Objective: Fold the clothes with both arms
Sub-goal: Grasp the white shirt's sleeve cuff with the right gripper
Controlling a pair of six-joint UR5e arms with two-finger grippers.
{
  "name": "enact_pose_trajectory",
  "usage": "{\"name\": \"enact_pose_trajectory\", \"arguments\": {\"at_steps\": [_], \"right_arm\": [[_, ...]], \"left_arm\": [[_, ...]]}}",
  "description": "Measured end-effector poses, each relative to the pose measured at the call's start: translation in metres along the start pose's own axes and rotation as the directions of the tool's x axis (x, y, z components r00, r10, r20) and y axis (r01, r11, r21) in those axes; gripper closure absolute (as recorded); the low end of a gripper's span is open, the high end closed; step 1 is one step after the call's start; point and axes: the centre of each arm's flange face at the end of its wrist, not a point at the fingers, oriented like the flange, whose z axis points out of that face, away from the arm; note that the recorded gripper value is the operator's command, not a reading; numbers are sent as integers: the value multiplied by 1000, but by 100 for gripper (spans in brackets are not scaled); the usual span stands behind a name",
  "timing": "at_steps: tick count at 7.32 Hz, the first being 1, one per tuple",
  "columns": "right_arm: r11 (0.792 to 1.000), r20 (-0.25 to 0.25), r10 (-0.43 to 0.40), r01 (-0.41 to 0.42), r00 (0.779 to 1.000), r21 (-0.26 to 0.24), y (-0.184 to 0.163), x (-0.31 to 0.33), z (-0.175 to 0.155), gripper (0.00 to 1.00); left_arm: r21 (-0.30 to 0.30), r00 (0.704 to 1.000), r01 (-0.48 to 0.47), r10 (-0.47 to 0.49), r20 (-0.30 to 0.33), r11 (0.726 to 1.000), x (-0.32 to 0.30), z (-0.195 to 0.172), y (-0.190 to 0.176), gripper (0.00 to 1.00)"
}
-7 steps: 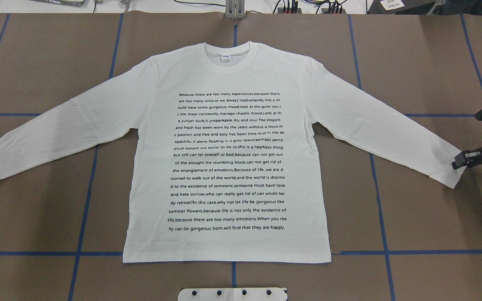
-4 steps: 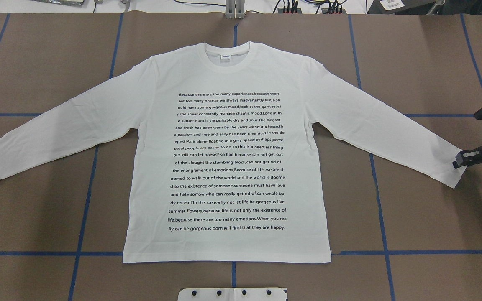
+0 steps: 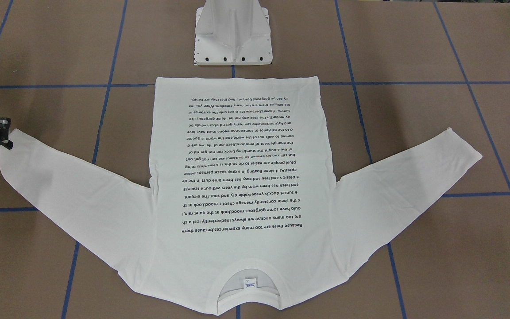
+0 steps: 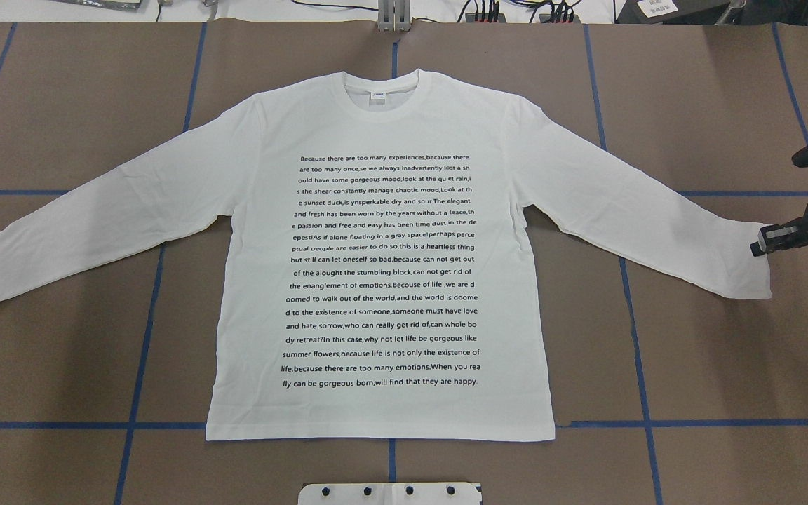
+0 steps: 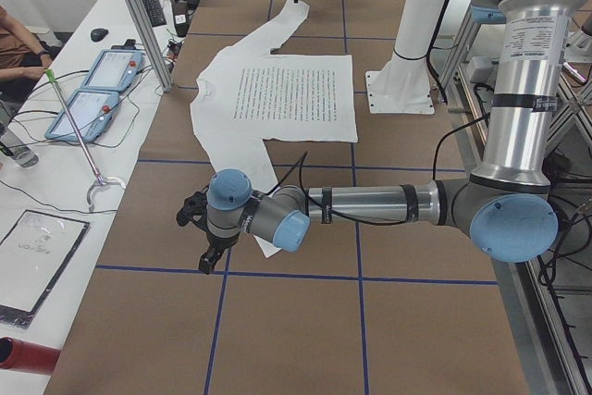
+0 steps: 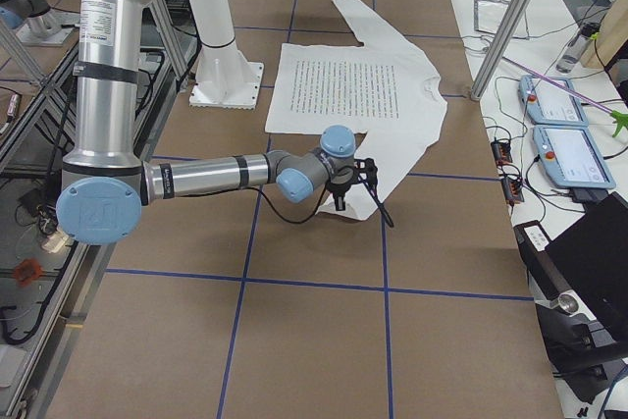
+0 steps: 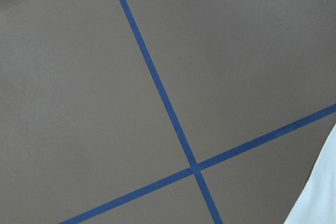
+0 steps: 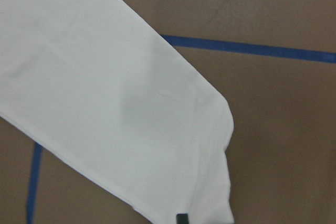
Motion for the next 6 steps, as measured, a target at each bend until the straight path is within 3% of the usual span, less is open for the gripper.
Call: {"name": "enact_pose_trajectory", "arguments": {"at_steps": [3,6], "right_arm": [[990,87,137,-139,987,22,-77,-178,-71,100],[986,193,156,-163,969,20,-135,-332,-89,100]], "left_arm": [[0,1000,0,0,-1,1000,0,0,-1,0],[-1,1000,1,-1,0,1000,0,0,0,0]]}}
